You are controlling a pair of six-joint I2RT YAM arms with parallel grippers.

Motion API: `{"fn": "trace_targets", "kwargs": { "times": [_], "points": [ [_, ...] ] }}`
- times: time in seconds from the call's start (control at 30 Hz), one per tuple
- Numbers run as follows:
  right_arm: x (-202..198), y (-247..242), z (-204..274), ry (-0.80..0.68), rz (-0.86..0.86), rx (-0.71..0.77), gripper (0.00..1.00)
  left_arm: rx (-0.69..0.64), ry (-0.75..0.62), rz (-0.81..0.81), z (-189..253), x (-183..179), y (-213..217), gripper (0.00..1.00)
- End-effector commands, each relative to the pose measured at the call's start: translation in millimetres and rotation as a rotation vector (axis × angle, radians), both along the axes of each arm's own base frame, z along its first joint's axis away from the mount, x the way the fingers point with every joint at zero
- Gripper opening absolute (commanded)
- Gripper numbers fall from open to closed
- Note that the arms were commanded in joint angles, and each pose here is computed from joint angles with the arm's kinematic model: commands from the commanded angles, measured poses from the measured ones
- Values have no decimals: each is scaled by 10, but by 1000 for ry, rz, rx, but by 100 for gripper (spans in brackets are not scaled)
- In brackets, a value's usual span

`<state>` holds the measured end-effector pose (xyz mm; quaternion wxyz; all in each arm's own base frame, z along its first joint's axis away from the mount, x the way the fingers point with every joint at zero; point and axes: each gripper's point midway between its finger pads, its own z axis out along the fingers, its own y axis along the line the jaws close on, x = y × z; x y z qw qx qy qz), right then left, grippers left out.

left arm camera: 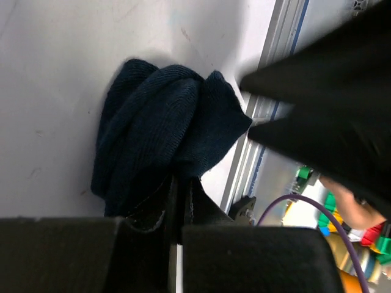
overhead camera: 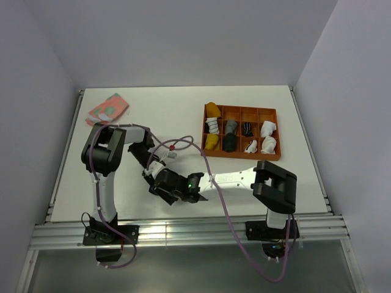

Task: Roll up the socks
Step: Roll the sock at the center of the board.

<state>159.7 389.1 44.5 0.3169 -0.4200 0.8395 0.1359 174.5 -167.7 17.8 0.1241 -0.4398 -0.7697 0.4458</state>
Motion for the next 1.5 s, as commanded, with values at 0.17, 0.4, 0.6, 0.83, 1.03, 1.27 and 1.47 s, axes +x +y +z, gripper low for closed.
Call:
{"fn": "trace_targets", "kwargs": {
  "times": [0.17,0.4,0.6,0.83,1.03,1.27,1.47],
  "points": [
    [-5,477,437,-121,109,115,56,76,-30,-51,-178,51,111,0],
    [-28,540,246,-124,153,57,56,86,-32,-49,-182,74,113,0],
    [-18,496,-6,-126,162,0,54,89,-23,-49,-181,69,115,0],
    [-37,423,-291,-102,155,-43,39,61,4,-53,-148,54,81,2],
    [-48,347,-422,-68,132,-53,16,42,-15,-32,-92,94,31,12],
    [-125,209,-336,98,143,41,12,-131,-142,116,326,429,-222,31],
    [-81,113,-293,249,136,97,13,-214,-259,247,599,797,-228,33]
  ]
}}
